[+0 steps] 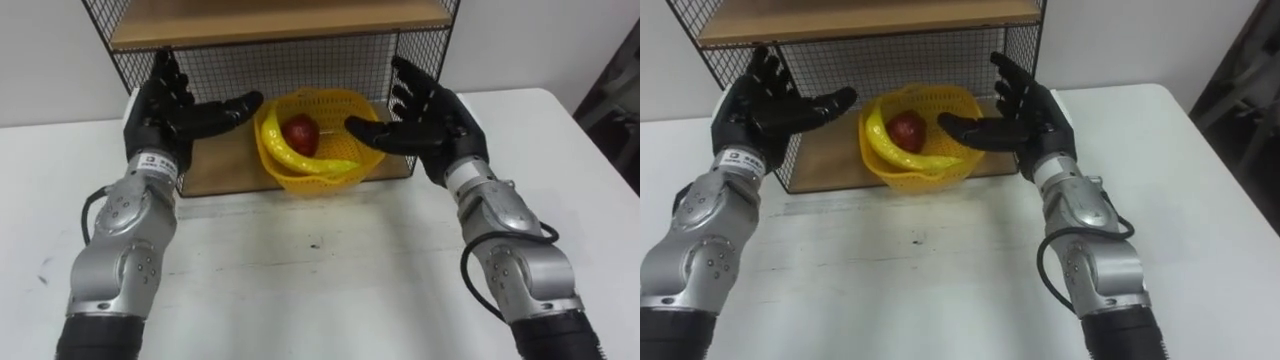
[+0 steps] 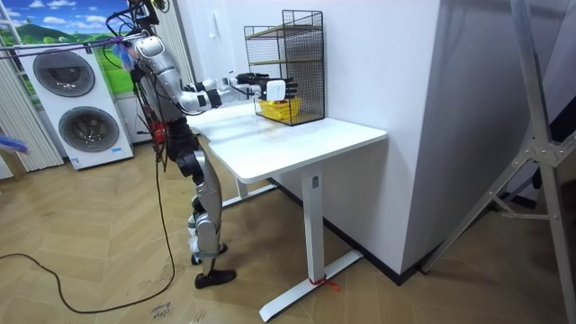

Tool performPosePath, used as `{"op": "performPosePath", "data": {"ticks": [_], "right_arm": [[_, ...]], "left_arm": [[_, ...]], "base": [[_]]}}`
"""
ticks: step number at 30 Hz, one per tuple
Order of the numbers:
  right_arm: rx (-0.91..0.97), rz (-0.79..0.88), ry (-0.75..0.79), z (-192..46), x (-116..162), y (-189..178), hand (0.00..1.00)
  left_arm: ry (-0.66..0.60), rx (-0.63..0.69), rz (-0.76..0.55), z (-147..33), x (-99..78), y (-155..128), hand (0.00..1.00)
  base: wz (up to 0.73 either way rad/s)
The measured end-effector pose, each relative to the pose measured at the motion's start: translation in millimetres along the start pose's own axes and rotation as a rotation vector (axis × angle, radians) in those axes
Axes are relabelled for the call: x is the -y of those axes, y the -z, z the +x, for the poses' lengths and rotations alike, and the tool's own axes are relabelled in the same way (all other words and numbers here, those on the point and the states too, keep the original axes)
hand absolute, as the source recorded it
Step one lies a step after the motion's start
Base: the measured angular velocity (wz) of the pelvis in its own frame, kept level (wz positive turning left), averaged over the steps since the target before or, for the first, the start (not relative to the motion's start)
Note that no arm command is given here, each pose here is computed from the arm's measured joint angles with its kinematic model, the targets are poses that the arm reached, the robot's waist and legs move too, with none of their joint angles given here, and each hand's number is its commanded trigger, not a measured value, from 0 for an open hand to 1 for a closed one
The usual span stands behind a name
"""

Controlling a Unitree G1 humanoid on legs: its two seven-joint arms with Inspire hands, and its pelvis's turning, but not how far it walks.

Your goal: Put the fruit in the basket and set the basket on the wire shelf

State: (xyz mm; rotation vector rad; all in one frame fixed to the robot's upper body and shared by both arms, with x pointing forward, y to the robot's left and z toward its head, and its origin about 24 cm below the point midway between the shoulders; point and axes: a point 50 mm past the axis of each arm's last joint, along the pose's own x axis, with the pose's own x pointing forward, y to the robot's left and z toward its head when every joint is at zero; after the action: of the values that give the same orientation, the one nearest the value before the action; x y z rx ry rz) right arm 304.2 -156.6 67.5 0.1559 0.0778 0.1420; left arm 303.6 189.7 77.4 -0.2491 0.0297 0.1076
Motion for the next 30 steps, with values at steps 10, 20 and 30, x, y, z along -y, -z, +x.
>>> {"op": "performPosePath", "data": {"ticks": [10, 20, 30], "right_arm": [[0.047, 0.018, -0.013, -25.8, 11.1, 3.1, 0.00], [0.054, 0.010, 0.023, -50.4, 24.8, 9.6, 0.00], [0.139, -0.114, 0.075, -63.0, 34.2, -7.0, 0.00]], "left_arm": [[0.012, 0.030, 0.117, -35.3, -14.9, 9.4, 0.00], [0.091, 0.017, 0.108, -60.6, -16.3, 16.3, 0.00], [0.136, 0.036, 0.114, -65.5, -16.8, 13.8, 0.00]], "base": [[-0.01], [0.00], [-0.02]]}}
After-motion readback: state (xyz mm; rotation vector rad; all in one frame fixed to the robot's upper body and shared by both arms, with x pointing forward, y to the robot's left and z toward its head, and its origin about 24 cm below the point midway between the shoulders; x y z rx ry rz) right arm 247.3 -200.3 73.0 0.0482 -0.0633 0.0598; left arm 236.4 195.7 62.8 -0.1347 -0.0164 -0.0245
